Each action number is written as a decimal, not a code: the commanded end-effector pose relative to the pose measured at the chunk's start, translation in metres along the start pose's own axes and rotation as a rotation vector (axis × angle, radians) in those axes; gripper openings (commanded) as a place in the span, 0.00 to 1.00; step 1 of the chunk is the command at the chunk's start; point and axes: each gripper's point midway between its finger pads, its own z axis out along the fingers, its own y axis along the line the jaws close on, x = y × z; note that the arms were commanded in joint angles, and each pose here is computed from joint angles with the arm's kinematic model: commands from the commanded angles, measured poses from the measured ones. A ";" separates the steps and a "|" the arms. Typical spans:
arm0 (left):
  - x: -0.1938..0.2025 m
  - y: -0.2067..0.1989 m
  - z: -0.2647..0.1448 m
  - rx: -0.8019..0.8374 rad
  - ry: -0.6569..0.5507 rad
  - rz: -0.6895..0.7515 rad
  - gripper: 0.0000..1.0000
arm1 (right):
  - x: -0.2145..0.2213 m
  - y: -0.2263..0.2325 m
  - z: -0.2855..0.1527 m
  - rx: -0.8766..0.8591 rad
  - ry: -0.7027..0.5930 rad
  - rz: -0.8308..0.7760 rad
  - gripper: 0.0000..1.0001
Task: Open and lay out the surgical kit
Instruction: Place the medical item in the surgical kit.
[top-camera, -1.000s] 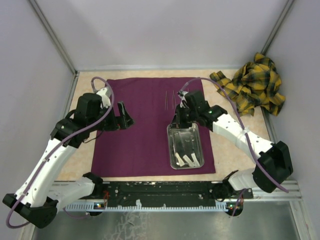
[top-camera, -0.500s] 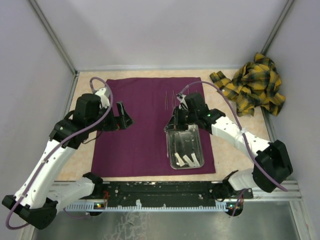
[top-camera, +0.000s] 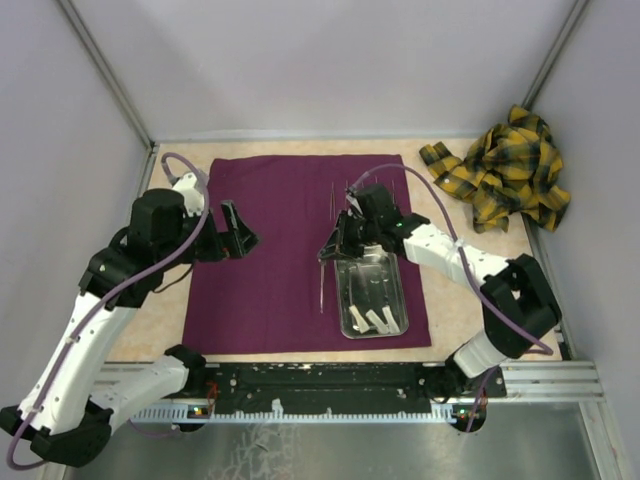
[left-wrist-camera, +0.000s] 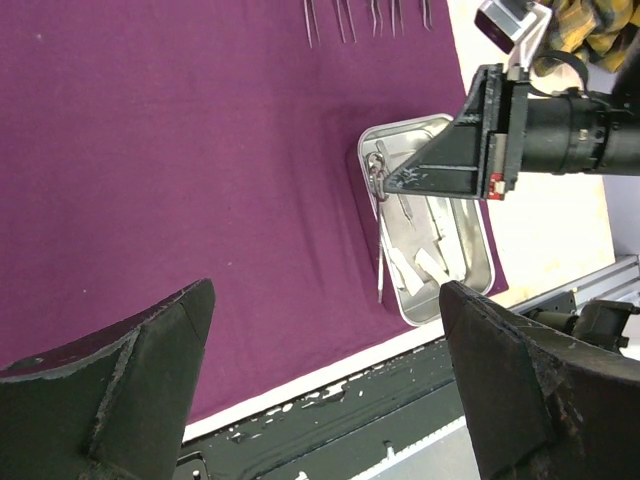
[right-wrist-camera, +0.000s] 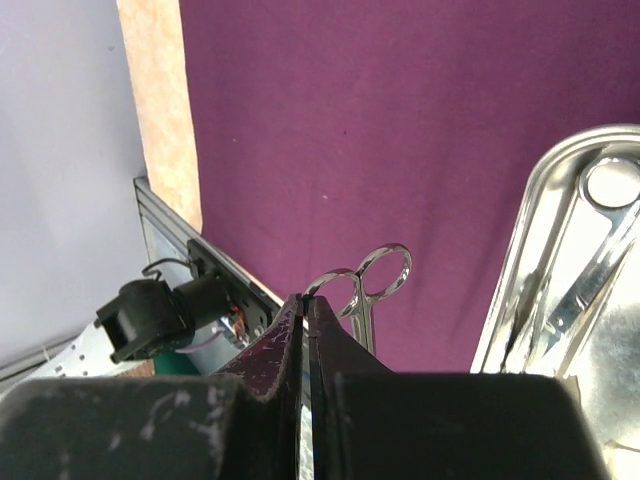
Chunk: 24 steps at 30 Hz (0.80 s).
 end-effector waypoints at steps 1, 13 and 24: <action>-0.012 -0.004 -0.016 0.010 -0.047 0.019 1.00 | -0.024 0.036 0.003 -0.038 -0.070 -0.022 0.00; -0.013 -0.007 -0.030 0.034 -0.071 0.037 1.00 | -0.007 0.032 0.059 0.150 -0.030 -0.024 0.00; -0.012 -0.006 -0.039 0.039 -0.082 0.058 1.00 | 0.000 0.027 0.098 0.253 -0.020 -0.023 0.00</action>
